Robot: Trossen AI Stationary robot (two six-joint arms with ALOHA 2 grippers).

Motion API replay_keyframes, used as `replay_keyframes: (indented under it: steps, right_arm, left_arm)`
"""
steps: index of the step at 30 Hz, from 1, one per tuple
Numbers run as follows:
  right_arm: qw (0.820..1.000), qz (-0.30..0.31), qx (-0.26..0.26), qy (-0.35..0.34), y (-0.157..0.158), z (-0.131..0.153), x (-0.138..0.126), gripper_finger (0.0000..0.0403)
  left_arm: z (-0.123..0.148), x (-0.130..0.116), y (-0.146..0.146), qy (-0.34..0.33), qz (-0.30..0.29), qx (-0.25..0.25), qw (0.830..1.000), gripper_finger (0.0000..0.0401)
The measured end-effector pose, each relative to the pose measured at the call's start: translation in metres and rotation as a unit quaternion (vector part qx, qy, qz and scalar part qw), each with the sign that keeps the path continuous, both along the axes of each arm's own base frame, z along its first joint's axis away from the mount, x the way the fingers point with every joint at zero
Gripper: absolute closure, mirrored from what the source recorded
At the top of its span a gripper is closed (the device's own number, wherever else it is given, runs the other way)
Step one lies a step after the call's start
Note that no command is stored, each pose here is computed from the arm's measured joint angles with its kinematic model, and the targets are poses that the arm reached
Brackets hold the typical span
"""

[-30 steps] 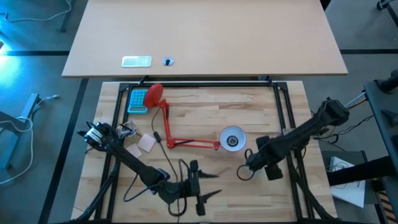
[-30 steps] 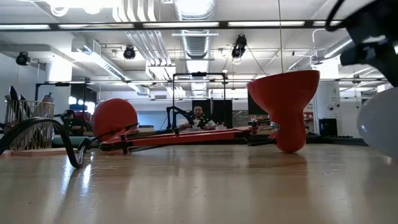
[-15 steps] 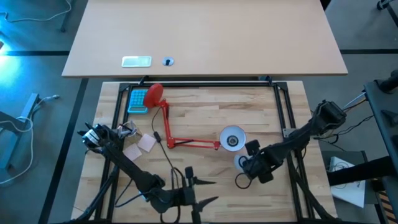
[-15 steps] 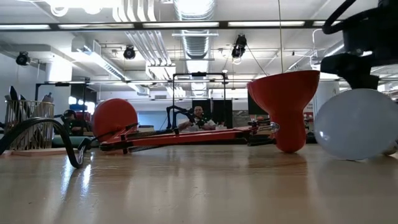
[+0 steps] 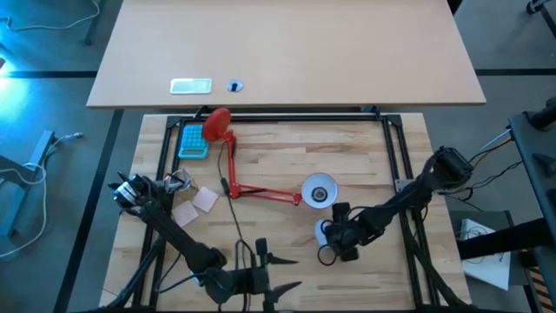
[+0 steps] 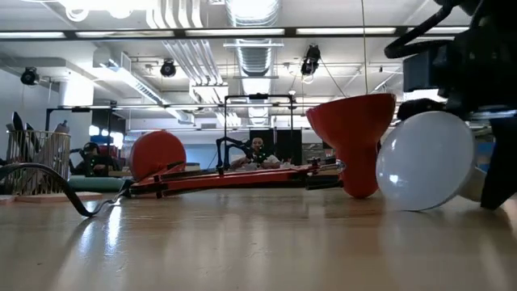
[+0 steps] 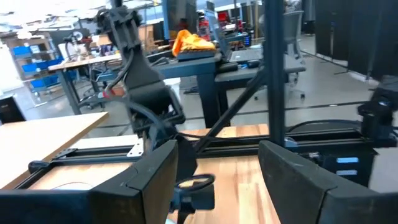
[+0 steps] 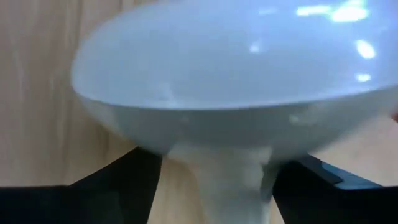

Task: Screw lightbulb
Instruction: Insert the light bulb into the lamp

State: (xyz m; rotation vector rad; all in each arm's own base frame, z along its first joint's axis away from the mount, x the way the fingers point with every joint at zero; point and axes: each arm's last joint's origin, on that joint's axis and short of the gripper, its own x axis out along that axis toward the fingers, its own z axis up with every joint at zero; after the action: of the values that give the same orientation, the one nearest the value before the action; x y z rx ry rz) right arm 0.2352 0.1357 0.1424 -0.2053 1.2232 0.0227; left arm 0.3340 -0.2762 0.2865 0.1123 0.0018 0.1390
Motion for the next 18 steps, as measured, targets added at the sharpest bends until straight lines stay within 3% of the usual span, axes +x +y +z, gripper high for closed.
replay_keyframes:
  steps: [9,14,18]
  right_arm:
    - [0.997,-0.061,0.051,-0.015,0.009,-0.003,0.003,0.0218]
    - [0.993,-0.055,0.094,-0.053,0.014,0.02,0.002,0.0269]
    - [0.988,-0.047,0.12,-0.083,0.016,0.037,-0.002,0.027]
  left_arm:
    - [0.0,-0.018,-0.016,-0.002,-0.01,-0.005,1.0,0.0186]
    - [-0.005,-0.027,-0.024,0.001,-0.022,-0.029,0.999,0.0186]
    - [-0.004,-0.045,-0.038,-0.005,-0.003,-0.051,0.999,0.0186]
